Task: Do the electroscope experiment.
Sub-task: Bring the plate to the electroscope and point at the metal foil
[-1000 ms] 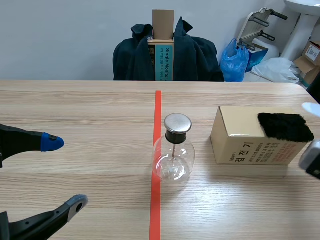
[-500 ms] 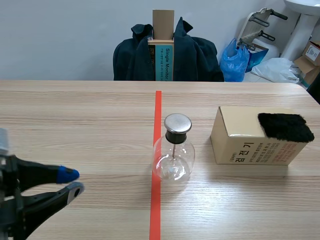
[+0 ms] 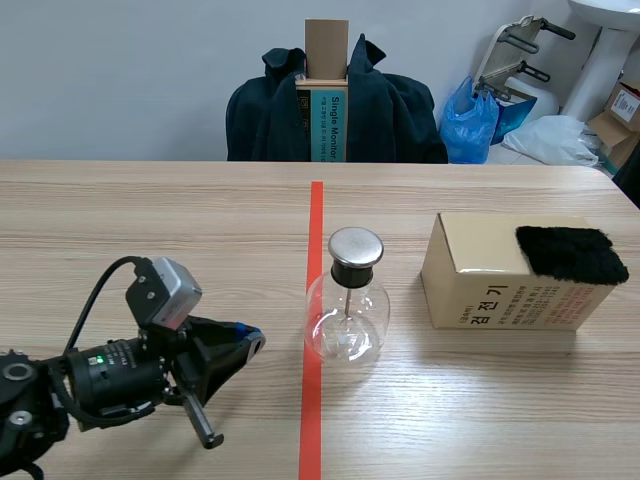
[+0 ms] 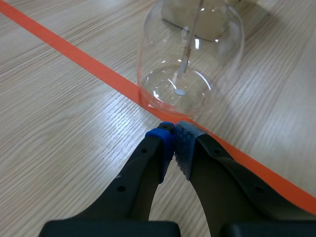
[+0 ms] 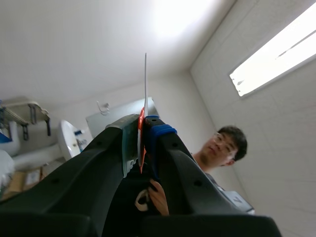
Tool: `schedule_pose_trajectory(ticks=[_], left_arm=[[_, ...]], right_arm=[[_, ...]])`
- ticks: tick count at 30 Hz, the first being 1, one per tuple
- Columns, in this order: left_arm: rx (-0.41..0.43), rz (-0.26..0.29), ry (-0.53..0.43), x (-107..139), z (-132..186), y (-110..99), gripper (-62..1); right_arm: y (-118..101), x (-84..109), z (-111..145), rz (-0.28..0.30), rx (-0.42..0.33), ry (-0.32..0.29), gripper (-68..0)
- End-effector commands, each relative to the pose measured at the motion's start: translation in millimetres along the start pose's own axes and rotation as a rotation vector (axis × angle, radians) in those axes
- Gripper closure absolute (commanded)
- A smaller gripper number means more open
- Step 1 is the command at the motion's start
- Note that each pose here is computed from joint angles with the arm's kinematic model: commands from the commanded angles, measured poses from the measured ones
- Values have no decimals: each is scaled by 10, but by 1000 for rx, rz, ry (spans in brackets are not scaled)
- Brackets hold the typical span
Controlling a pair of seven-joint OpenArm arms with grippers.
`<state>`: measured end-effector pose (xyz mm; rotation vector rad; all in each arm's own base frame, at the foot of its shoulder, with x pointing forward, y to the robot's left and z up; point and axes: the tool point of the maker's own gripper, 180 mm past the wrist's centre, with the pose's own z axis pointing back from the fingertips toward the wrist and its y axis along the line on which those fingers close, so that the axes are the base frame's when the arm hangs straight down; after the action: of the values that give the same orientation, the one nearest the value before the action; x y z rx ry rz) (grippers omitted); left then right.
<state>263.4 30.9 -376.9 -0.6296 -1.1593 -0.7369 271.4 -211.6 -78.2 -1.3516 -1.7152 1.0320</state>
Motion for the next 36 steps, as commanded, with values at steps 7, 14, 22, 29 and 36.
schedule_pose_trajectory(ticks=[7,14,22,29,36], left_arm=[[-5,-13,-67,86,-171,-82,-17],[13,-19,-66,65,-208,-90,-17],[14,-19,-66,65,-208,-89,-17],[14,-19,-66,65,-208,-89,-17],[14,-19,-66,65,-208,-89,-17]], right_arm=[[214,418,-186,-37,22,-89,-8],[856,825,-56,-61,193,-193,-8],[1555,1035,295,-67,397,-286,-8],[1852,1032,513,-61,495,-316,-8],[2024,1090,692,-49,558,-380,-8]])
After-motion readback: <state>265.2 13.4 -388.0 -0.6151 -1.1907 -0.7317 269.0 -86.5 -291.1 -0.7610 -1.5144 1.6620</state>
